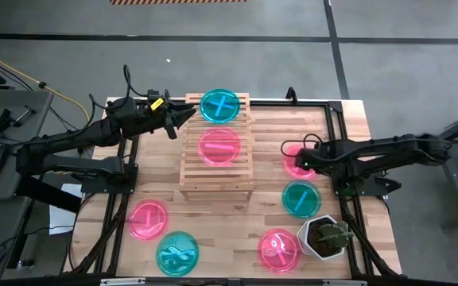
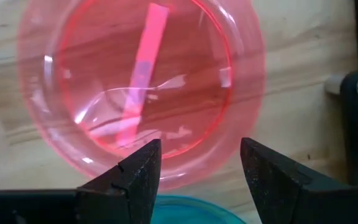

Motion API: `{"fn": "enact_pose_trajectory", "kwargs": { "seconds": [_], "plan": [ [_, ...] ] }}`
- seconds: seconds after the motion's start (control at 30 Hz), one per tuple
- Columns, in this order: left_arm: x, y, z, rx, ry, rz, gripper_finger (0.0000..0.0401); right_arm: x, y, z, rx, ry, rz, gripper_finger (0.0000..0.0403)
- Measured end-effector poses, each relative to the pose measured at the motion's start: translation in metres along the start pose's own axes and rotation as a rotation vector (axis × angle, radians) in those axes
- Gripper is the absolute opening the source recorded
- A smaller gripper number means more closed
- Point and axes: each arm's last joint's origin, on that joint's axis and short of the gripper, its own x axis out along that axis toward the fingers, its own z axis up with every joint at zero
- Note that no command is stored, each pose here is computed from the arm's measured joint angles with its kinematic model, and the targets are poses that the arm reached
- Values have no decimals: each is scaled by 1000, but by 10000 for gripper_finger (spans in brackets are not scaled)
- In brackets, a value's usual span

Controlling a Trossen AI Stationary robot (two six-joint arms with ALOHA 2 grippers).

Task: Place and stack plates onto a shelf
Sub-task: Stack the pink plate on top of the pink plate on the shelf

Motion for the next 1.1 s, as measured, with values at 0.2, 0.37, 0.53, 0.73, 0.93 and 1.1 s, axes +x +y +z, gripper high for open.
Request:
{"fn": "enact_pose_trajectory", "kwargs": {
  "seconds": [0.2, 0.37, 0.53, 0.73, 0.93, 1.1],
  "plan": [
    [0, 0, 0, 0, 0, 0, 140, 5, 0, -14, 89, -65, -28, 204],
    [0, 0, 0, 1, 0, 0, 140, 9, -3, -22, 215, -164, -49, 204],
    [0, 0, 0, 1, 0, 0, 140, 14, -4, -25, 286, -216, -87, 204],
    [0, 0, 0, 1, 0, 0, 140, 22, 0, -25, 295, -231, -115, 204],
    [0, 0, 0, 1, 0, 0, 140, 32, 10, -28, 328, -237, -86, 204],
    [0, 0, 0, 1, 0, 0, 140, 39, 11, -28, 339, -259, -121, 204]
  ]
}}
